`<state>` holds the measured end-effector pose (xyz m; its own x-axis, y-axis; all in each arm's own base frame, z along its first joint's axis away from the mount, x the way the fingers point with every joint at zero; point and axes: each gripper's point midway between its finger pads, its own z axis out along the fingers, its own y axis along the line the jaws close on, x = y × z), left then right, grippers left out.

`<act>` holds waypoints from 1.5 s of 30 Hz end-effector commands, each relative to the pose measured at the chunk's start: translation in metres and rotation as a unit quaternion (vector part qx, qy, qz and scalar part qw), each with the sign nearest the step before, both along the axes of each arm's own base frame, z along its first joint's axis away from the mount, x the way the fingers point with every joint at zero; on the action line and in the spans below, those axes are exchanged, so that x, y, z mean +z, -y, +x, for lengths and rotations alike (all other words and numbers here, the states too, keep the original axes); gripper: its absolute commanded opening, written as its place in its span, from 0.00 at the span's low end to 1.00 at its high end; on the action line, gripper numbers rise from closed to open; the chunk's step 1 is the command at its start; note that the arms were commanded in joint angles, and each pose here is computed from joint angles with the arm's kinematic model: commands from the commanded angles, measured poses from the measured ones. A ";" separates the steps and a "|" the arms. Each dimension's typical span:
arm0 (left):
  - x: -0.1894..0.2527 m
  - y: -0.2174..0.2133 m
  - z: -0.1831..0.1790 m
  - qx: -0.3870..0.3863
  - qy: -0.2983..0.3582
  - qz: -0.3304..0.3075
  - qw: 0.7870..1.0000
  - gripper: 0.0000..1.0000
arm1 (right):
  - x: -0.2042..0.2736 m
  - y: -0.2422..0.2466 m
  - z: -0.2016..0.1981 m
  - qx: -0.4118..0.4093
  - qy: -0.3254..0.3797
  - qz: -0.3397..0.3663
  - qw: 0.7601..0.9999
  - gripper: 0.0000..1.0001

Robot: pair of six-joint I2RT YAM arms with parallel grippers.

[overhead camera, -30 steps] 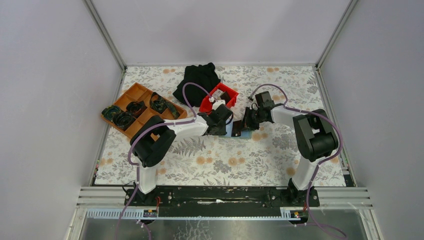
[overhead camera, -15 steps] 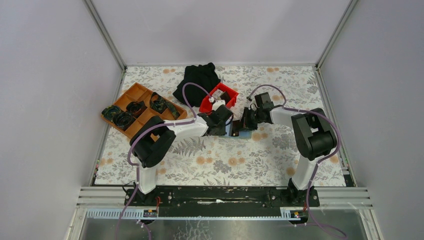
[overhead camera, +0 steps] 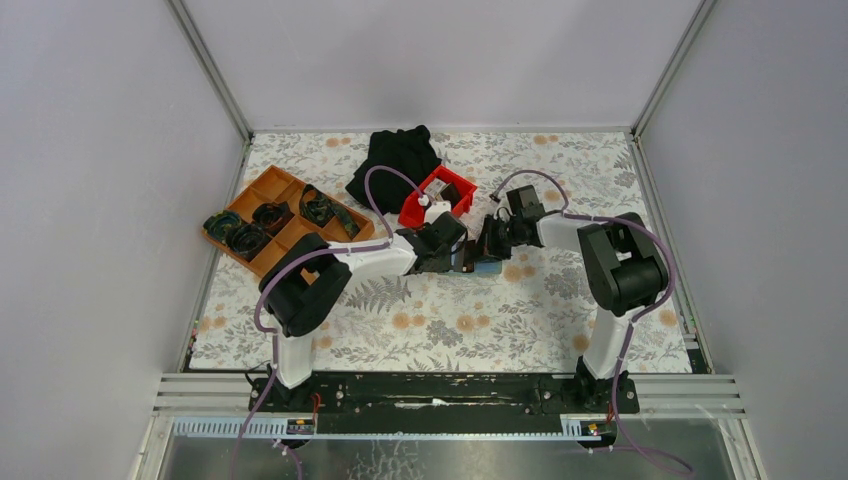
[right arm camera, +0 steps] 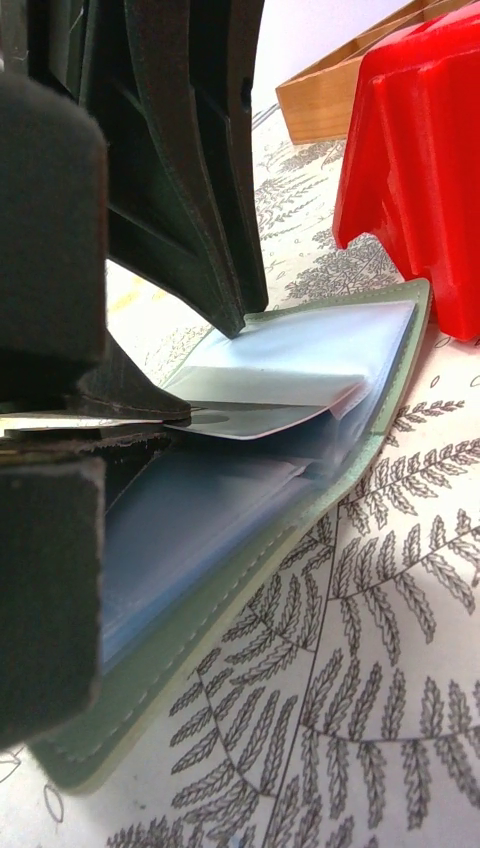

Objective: Put the credit cards into the card holder
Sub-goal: Insert the credit card into the card holder.

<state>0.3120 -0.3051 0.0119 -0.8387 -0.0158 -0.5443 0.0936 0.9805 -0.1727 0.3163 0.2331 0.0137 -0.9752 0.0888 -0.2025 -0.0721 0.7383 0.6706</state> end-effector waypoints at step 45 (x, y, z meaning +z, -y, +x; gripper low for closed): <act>-0.047 -0.032 -0.074 -0.039 -0.105 0.046 0.993 0.14 | -0.005 0.008 -0.018 0.004 -0.022 -0.161 0.987 0.36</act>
<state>0.3039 -0.3051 0.0132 -0.8213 -0.0295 -0.5697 0.1093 0.9720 -0.2079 0.3055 0.2317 0.0176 -0.9768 0.0412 -0.2101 -0.0648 0.8784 0.4736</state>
